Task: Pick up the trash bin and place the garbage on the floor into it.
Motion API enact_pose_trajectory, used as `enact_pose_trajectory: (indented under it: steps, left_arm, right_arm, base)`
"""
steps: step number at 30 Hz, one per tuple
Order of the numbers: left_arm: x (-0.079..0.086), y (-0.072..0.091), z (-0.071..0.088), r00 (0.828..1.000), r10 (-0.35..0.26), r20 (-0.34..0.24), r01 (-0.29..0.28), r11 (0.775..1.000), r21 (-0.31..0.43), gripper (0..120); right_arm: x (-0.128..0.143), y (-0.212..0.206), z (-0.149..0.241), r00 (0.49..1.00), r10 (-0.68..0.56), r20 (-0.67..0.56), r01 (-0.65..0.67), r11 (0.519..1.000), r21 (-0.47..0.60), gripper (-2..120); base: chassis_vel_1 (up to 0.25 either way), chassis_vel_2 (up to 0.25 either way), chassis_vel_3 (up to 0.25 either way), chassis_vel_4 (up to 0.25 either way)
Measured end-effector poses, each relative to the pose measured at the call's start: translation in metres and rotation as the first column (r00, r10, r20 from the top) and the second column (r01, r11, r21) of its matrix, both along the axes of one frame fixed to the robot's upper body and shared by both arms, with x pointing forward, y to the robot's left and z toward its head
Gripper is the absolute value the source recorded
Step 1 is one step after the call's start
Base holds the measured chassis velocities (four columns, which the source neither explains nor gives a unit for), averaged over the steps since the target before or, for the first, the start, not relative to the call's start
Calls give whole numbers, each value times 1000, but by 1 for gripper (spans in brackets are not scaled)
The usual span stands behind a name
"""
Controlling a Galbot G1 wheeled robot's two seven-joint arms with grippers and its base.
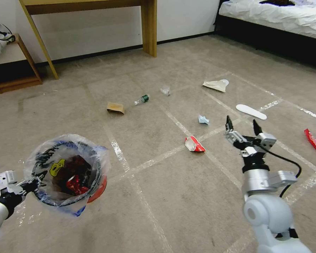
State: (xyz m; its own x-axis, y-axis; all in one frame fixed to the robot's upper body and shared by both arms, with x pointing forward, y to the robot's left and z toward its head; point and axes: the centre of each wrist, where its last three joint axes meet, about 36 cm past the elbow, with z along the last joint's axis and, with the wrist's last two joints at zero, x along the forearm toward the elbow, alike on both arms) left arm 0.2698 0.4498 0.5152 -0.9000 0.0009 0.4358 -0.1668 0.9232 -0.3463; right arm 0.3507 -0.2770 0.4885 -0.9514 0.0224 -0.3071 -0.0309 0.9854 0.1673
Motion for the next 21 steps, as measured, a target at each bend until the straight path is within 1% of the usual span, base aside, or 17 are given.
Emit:
enact_pose_trajectory:
  steps: [2,4,11,21]
  left_arm:
    - [0,0,0,1000,2,2,-2,1000,0,1]
    - [-1,1,2,1000,5,5,-5,1000,2,1]
    - [-4,4,3,1000,12,4,-12,1000,4,1]
    - [-5,5,0,1000,19,0,-19,1000,-11,1]
  right_arm:
    - [0,-5,1,1000,-2,-4,2,1000,-14,100]
    - [-4,-10,2,999,0,-34,-1,999,-35,100]
    - [-14,-11,-3,997,-1,-78,-4,998,-59,100]
    - [-20,-8,-5,996,0,-90,-6,998,-69,100]
  base:
    - [0,0,0,0]
    - [0,0,0,0]
    - [0,0,0,0]
    - [0,0,0,0]
